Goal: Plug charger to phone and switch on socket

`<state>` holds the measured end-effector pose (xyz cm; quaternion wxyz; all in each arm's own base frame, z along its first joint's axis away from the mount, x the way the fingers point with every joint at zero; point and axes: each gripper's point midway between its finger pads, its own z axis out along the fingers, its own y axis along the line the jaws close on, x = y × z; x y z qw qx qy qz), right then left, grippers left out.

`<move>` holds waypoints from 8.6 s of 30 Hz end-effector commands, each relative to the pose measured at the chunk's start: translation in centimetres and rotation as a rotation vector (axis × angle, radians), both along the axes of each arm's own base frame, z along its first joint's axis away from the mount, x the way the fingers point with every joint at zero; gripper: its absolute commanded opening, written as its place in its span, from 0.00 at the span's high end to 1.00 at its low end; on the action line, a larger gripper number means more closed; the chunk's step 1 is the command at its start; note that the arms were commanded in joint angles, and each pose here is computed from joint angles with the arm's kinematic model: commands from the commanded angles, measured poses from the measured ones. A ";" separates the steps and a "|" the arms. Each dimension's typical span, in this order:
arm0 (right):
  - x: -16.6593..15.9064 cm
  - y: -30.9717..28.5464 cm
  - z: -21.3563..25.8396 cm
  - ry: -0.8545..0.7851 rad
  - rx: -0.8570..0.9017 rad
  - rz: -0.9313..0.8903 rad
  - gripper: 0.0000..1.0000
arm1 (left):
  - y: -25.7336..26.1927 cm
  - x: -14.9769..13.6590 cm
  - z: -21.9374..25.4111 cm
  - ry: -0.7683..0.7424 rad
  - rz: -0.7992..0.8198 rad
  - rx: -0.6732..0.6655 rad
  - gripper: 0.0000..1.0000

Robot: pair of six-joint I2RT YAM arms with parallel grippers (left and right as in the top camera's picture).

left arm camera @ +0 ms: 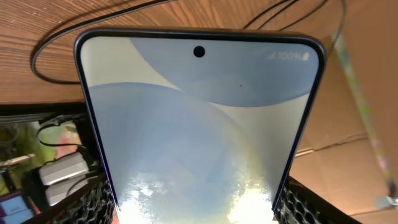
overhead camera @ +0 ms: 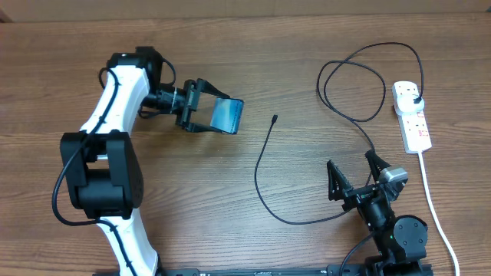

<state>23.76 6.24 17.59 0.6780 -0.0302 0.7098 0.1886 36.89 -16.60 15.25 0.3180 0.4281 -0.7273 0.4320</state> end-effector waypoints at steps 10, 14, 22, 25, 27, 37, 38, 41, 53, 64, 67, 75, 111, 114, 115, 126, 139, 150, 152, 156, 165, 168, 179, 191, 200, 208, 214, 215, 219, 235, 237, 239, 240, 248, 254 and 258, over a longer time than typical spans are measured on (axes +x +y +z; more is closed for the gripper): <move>0.0 0.1 -0.1 -0.007 -0.001 0.007 0.00 | -2.0 -1.5 -2.4 -0.006 -0.112 0.200 0.35; -0.4 1.1 0.0 -0.012 0.002 0.070 0.00 | -1.6 -1.9 -3.7 -0.016 -0.140 0.291 0.35; -0.7 1.7 0.0 0.081 0.243 0.105 0.00 | 0.9 -1.9 -6.1 0.016 -0.127 0.511 0.38; -1.1 2.6 0.1 0.098 0.258 0.167 0.00 | 2.1 -1.7 -6.9 0.008 -0.128 0.600 0.37; -1.2 2.9 0.1 0.124 0.289 0.184 0.00 | 2.7 -1.6 -7.2 0.001 -0.128 0.634 0.37; -1.2 4.7 2.0 0.229 0.311 0.280 0.00 | 3.7 -1.0 -7.7 -0.027 -0.125 0.698 0.36; -1.0 4.8 2.4 0.245 0.311 0.286 0.00 | 3.7 -1.0 -7.8 -0.027 -0.125 0.699 0.36; -0.3 5.6 3.8 0.293 0.311 0.327 0.00 | 3.7 -1.0 -7.8 -0.029 -0.127 0.699 0.36; 3.8 8.9 4.9 0.725 0.304 0.470 0.00 | 3.5 -1.0 -7.7 -0.059 -0.159 0.688 0.37; 5.8 11.4 0.2 1.016 0.460 0.584 0.00 | 3.5 -1.0 -7.7 0.022 -0.076 0.703 0.35; 7.0 11.6 -0.9 1.081 0.550 0.547 0.00 | 3.4 -1.1 -7.6 0.054 -0.045 0.705 0.36; 8.7 12.9 -3.3 1.096 0.534 0.525 0.03 | 2.7 -1.7 -7.4 0.143 0.009 0.699 0.35; 6.6 21.5 -7.4 1.230 0.517 0.331 0.38 | -2.2 -3.6 -6.8 0.184 -0.037 0.642 0.37; 6.7 21.4 -7.6 1.226 0.516 0.313 0.41 | -2.4 -3.6 -6.8 0.185 -0.039 0.643 0.37; 6.7 21.4 -7.6 1.226 0.517 0.312 0.42 | -2.4 -3.7 -6.8 0.185 -0.040 0.643 0.37; 7.1 21.7 -7.7 1.234 0.565 0.264 0.54 | -3.3 -4.1 -6.7 0.199 -0.043 0.641 0.37; 7.3 21.9 -7.5 1.243 0.609 0.253 0.66 | -4.5 -4.2 -6.0 0.211 -0.048 0.564 0.37; 7.3 21.9 -7.5 1.248 0.617 0.247 0.75 | -4.8 -4.3 -5.7 0.217 -0.052 0.540 0.36; 7.3 21.9 -7.5 1.247 0.618 0.247 0.76 | -4.8 -4.3 -5.7 0.217 -0.051 0.539 0.36; 7.4 22.0 -7.4 1.243 0.619 0.250 0.79 | -4.8 -4.3 -5.7 0.217 -0.051 0.540 0.36; 7.5 22.0 -7.3 1.238 0.621 0.253 0.88 | -4.8 -4.3 -5.7 0.218 -0.052 0.539 0.37; 7.5 22.0 -7.3 1.238 0.621 0.254 0.90 | -4.8 -4.3 -5.7 0.218 -0.051 0.539 0.37; 8.0 22.3 -6.4 1.204 0.640 0.289 0.96 | -4.8 -4.3 -5.7 0.217 -0.052 0.539 0.35; 9.6 20.1 -5.8 1.202 0.699 0.281 0.96 | -4.6 -4.1 -5.8 0.206 -0.052 0.546 0.01; 11.0 17.7 -4.7 1.148 0.712 0.266 0.96 | -6.0 -0.7 -5.5 -0.218 -0.228 0.412 0.10; 11.8 14.1 -1.9 1.035 0.677 0.210 0.96 | -7.8 2.5 -2.0 -0.695 -0.368 0.117 0.08; 11.8 12.2 1.7 0.920 0.676 0.214 0.96 | -7.1 3.3 1.1 -0.871 -0.388 0.054 0.05; 11.8 12.0 2.2 0.903 0.676 0.214 0.96 | -7.0 3.3 1.9 -0.914 -0.395 0.048 0.03; 11.6 11.5 4.1 0.845 0.682 0.214 0.96 | -6.4 2.9 5.7 -1.054 -0.404 0.046 0.00; 14.7 10.6 12.7 0.655 0.883 0.051 0.96 | -5.7 2.0 11.7 -1.150 -0.332 -0.021 0.00; 15.0 10.7 12.8 0.666 0.953 0.027 0.96 | -6.2 2.2 11.9 -1.163 -0.330 -0.075 0.00; 15.3 11.2 13.0 0.663 1.004 0.022 0.96 | -6.5 2.5 11.9 -1.149 -0.318 -0.112 0.00; 15.5 11.5 13.0 0.663 1.030 0.024 0.96 | -6.6 2.7 11.9 -1.138 -0.309 -0.130 0.00; 16.9 14.6 12.5 0.711 1.184 0.070 0.96 | -7.4 5.2 11.0 -1.064 -0.242 -0.193 0.00; 17.7 15.7 9.4 0.786 1.186 0.029 0.96 | -7.7 6.7 10.7 -1.032 -0.200 -0.209 0.00; 17.8 16.0 9.8 0.770 1.196 0.048 0.96 | -7.6 7.5 10.7 -1.027 -0.170 -0.178 0.02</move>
